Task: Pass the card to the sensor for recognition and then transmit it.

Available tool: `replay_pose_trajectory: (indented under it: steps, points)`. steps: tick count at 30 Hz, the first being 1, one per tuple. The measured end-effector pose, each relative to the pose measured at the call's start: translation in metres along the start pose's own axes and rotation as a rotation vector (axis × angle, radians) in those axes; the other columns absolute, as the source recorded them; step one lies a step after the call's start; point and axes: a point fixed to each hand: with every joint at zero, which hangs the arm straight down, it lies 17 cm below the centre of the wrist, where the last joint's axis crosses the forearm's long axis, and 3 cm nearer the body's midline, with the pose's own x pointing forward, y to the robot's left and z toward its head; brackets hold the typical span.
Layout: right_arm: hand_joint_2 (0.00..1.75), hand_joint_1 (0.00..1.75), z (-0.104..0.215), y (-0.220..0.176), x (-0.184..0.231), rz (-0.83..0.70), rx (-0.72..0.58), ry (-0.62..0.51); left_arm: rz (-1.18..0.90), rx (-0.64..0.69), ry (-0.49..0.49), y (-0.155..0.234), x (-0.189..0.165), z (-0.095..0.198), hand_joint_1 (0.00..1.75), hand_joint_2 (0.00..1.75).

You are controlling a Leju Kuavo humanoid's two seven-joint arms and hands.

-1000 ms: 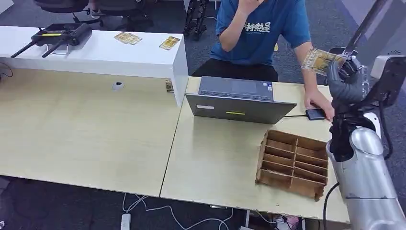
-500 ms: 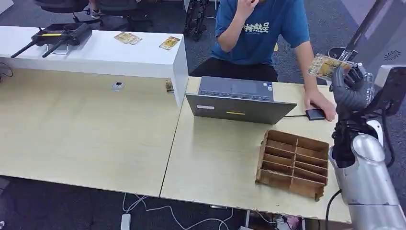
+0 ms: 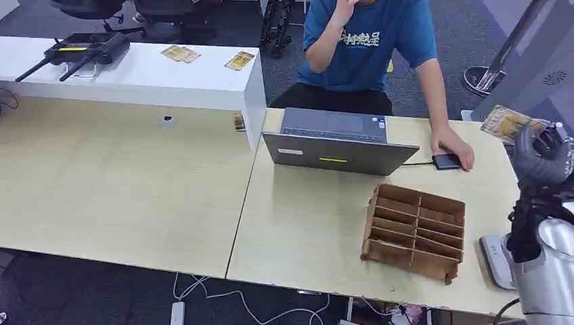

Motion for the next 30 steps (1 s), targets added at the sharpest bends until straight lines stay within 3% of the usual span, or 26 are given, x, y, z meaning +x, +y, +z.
replay_pose_trajectory:
  steps: [17, 30]
  points:
    - [1.75, 1.75, 0.007, -0.101, -0.02, 0.112, -0.153, 0.043, 0.009, 0.001, 0.002, 0.0, 0.0, 0.0, 0.0, 0.0]
    - [1.75, 1.75, 0.026, -0.156, -0.039, 0.167, -0.235, 0.085, 0.017, 0.002, 0.001, 0.0, 0.0, 0.0, 0.0, 0.0]
